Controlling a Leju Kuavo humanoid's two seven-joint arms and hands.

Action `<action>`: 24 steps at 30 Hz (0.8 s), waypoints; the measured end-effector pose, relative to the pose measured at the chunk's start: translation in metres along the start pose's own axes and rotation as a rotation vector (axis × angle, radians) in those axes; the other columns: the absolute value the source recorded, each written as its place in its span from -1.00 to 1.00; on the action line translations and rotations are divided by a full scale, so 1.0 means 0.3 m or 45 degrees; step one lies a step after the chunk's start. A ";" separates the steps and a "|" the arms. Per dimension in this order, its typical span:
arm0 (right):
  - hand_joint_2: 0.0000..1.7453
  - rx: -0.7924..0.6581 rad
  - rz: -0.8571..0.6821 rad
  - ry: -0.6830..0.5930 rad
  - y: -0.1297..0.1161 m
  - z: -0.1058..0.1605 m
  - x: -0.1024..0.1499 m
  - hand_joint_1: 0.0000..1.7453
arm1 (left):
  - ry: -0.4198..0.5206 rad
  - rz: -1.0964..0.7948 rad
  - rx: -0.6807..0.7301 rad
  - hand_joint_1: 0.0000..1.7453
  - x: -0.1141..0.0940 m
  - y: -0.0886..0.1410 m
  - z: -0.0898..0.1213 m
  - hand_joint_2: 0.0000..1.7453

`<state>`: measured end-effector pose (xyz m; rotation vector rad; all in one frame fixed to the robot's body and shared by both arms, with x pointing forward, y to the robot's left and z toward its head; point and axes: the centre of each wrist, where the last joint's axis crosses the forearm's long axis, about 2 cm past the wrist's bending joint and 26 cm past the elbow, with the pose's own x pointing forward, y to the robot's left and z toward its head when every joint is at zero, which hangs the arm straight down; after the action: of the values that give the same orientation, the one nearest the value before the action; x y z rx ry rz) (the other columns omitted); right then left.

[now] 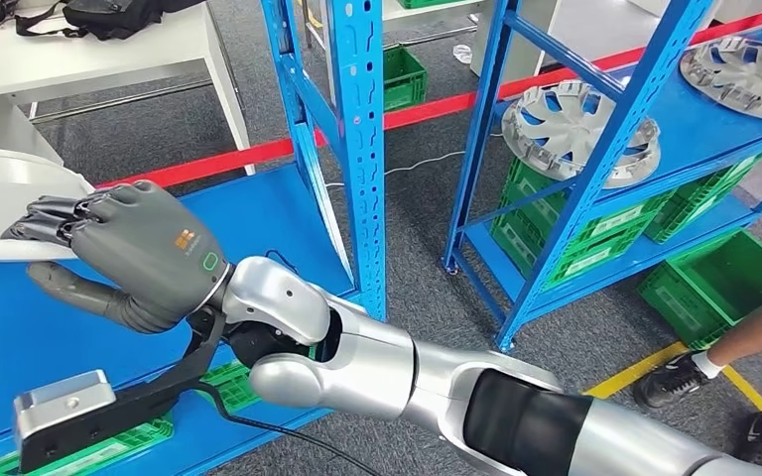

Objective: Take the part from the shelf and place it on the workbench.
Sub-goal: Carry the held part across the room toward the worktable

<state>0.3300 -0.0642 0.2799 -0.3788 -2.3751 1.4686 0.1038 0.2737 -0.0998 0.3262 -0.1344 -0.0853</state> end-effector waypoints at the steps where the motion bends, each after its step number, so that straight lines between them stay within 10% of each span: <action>1: 1.00 0.000 0.000 0.000 0.000 0.000 0.000 1.00 | -0.002 0.000 0.000 -1.00 0.003 0.000 0.000 1.00; 24: 1.00 0.007 0.022 0.011 -0.003 0.011 -0.009 1.00 | -0.002 0.000 -0.005 -1.00 0.006 -0.009 0.004 1.00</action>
<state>0.3311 -0.0683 0.2790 -0.4045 -2.3663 1.4782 0.1054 0.2707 -0.0993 0.3224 -0.1355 -0.0855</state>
